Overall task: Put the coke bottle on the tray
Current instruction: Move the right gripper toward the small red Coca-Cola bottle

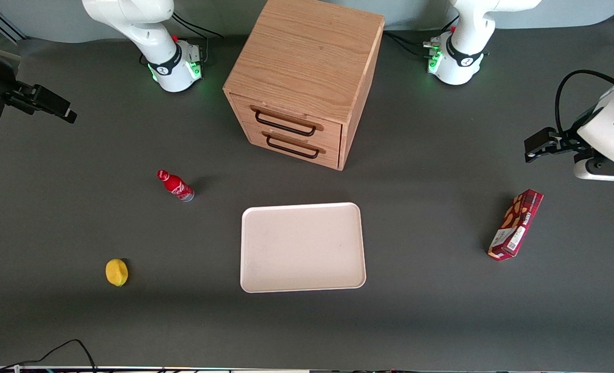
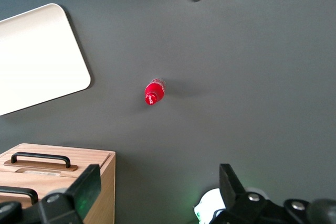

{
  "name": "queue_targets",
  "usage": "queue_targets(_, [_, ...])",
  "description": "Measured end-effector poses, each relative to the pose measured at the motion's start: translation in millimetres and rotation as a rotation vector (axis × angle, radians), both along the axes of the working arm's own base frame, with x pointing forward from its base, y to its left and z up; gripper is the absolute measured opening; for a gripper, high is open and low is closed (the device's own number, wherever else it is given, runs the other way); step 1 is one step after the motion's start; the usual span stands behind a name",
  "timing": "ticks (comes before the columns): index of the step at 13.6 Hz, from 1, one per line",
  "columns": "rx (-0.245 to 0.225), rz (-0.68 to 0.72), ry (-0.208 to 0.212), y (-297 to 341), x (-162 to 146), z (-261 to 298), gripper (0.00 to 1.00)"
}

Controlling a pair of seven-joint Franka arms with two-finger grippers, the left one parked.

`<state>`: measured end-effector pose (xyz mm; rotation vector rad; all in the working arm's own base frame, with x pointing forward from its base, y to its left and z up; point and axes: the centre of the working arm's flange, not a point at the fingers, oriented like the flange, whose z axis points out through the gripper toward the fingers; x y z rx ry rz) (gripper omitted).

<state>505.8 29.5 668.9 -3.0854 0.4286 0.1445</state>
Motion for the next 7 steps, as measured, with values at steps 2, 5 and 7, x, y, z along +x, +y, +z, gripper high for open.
queue_targets(2, [0.0, 0.0, 0.02, 0, 3, -7, 1.0])
queue_targets(5, [-0.001, 0.004, 0.057, 1, 3, -14, 1.0])
queue_targets(7, [-0.004, 0.025, 0.092, 12, 5, -33, 1.0])
